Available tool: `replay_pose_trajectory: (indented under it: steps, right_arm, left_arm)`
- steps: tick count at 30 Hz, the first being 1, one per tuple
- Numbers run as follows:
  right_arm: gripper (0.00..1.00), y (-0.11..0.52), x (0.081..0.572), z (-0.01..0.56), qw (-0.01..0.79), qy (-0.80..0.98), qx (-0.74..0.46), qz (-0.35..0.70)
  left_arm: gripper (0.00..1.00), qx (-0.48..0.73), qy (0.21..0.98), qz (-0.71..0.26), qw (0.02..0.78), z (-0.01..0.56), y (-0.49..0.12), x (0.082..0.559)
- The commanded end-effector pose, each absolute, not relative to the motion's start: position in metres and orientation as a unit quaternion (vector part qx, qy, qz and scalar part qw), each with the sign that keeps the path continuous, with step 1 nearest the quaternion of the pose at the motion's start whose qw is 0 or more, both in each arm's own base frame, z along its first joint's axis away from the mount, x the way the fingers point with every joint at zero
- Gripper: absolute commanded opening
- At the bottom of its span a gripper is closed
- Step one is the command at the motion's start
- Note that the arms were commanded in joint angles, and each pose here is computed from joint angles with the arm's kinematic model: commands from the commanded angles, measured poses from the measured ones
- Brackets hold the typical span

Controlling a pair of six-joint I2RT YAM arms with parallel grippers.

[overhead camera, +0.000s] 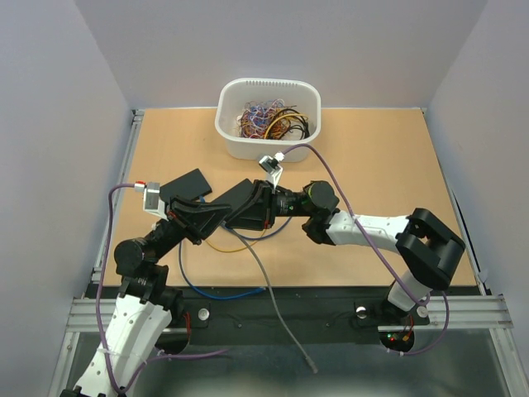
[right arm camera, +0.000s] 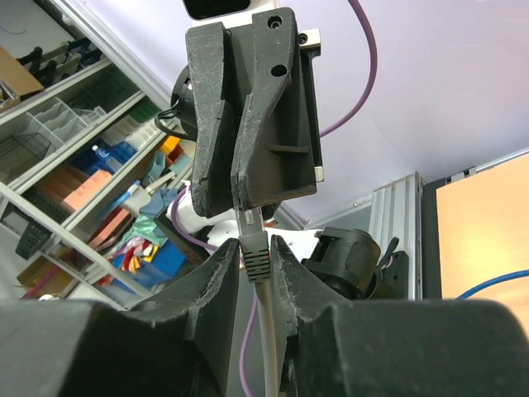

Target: Insert the plug into the switch port

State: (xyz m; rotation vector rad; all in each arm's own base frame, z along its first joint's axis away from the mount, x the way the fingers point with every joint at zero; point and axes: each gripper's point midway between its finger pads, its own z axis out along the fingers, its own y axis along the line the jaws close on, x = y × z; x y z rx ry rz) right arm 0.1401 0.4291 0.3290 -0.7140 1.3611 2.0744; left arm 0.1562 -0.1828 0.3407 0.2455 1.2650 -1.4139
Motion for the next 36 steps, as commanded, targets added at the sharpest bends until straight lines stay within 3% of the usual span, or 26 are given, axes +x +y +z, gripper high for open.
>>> replay_pose_trajectory:
  steps: [1, 12, 17, 21, 22, 24, 25, 28, 36]
  right_arm:
    - [0.27, 0.426, 0.127, 0.358, 0.295, 0.453, -0.292, 0.789]
    - [0.24, 0.430, 0.124, 0.356, 0.288, 0.453, -0.296, 0.790]
    - [0.05, 0.428, 0.125, 0.355, 0.295, 0.453, -0.289, 0.790]
    - [0.01, 0.425, 0.125, 0.352, 0.300, 0.457, -0.284, 0.787]
    - [0.01, 0.424, 0.126, 0.352, 0.301, 0.458, -0.283, 0.787]
    - [0.01, 0.423, 0.126, 0.349, 0.304, 0.461, -0.280, 0.785]
    - [0.01, 0.421, 0.125, 0.348, 0.304, 0.462, -0.278, 0.785]
    - [0.00, 0.416, 0.125, 0.341, 0.311, 0.472, -0.272, 0.779]
    - [0.00, 0.387, 0.149, 0.286, 0.349, 0.550, -0.237, 0.721]
  left_arm:
    - [0.00, 0.121, 0.525, -0.607, 0.584, 0.345, -0.184, 0.152]
    - [0.00, 0.118, 0.526, -0.607, 0.584, 0.343, -0.184, 0.154]
    - [0.00, 0.111, 0.530, -0.606, 0.582, 0.339, -0.184, 0.156]
    - [0.00, 0.103, 0.541, -0.602, 0.578, 0.334, -0.184, 0.161]
    - [0.05, 0.098, 0.545, -0.600, 0.578, 0.332, -0.183, 0.163]
    - [0.28, 0.094, 0.550, -0.593, 0.580, 0.330, -0.182, 0.166]
    - [0.55, 0.087, 0.556, -0.590, 0.580, 0.328, -0.181, 0.169]
    - [0.81, 0.078, 0.569, -0.570, 0.587, 0.325, -0.178, 0.175]
    - [0.87, 0.036, 0.594, -0.533, 0.602, 0.320, -0.168, 0.193]
